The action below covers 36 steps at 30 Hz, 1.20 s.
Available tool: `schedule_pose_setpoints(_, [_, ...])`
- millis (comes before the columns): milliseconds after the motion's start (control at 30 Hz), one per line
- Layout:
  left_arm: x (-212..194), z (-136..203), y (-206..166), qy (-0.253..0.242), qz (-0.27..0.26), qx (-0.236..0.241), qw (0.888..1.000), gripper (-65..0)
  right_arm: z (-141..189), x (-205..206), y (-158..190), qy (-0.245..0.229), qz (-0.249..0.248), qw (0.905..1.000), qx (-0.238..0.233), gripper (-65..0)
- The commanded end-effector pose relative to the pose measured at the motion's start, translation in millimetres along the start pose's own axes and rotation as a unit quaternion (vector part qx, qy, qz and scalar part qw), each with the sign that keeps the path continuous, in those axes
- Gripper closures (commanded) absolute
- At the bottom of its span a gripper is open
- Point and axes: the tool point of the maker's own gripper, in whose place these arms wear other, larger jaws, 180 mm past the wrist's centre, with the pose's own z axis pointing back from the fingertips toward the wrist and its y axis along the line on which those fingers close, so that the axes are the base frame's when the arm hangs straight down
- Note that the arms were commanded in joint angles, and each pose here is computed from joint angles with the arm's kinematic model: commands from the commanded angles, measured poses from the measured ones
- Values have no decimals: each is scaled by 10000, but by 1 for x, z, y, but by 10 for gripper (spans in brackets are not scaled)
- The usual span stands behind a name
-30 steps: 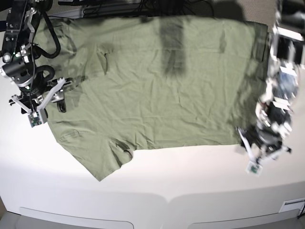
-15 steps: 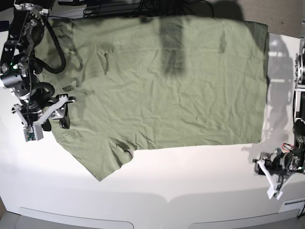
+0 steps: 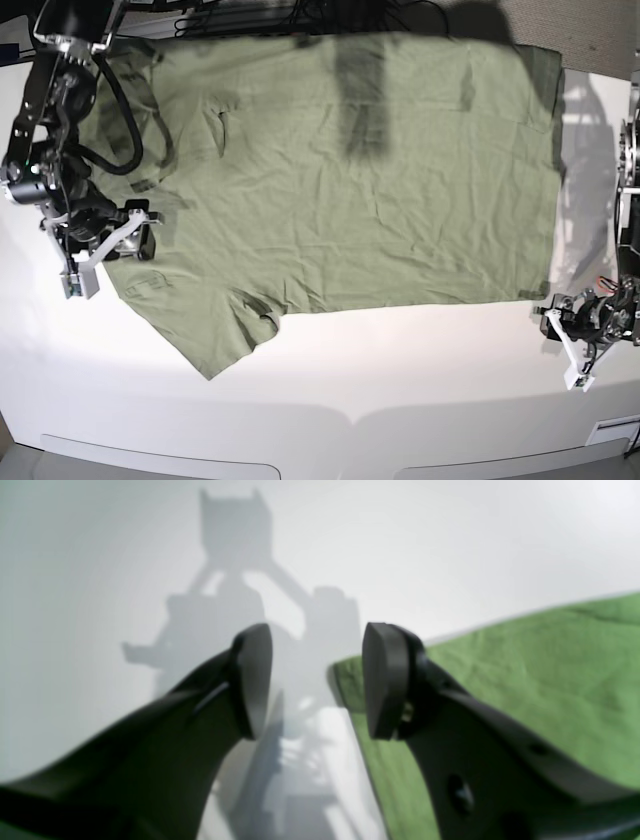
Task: Fold the T-shirt properly
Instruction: 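Move both grippers down beside the shirt's hem corners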
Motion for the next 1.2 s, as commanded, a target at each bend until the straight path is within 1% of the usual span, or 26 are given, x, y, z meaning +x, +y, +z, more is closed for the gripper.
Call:
schedule_pose_setpoints(0, [29,11,14,-360,-93,148,9992,-291,2,19,-1,-210,-18,9997,106,-329])
schedule_pose_setpoints(67, [28,11,17,-346,-229,229,9989,-291,-1,20,7,-96,-70,9991,397,-329])
schedule_pose_setpoints(133, [29,11,17,-358,-240,234,9988,-291,0,30,14,-216,-53,9979,611,-329])
schedule_pose_setpoints(300, [10,7,24,-140,-160,300,9993,-291,2,44,20,-398,53,9963,761,-329])
schedule_pose_setpoints(467, [-31,-2,27,329,184,265,9989,-291,2,43,21,-386,168,9959,800,-329])
schedule_pose_setpoints(567, [-51,-5,24,490,551,163,9971,-291,2,43,22,-376,220,9957,820,-329])
schedule_pose_setpoints(667, [-57,-8,18,444,928,8,9947,-291,2,41,22,-336,222,9958,819,-329])
schedule_pose_setpoints(700, [-57,-8,13,410,1000,-115,9941,-291,2,41,22,-316,226,9959,817,-329])
schedule_pose_setpoints(767, [-56,-9,-4,290,1083,-578,9920,-291,2,39,22,-280,229,9960,816,-329])
schedule_pose_setpoints(833, [-58,-10,-16,217,1159,-849,9894,-291,2,38,22,-233,244,9961,818,-329])
schedule_pose_setpoints(967, [-66,-12,-24,317,1125,-965,9885,-291,2,36,23,-196,355,9955,855,-329])
schedule_pose_setpoints(1067, [-74,-10,-33,515,1086,-1190,9856,-291,2,36,23,-200,353,9955,855,-329])
schedule_pose_setpoints(1167, [-77,-8,-39,609,1293,-1321,9809,-291,2,37,23,-210,357,9955,854,-329])
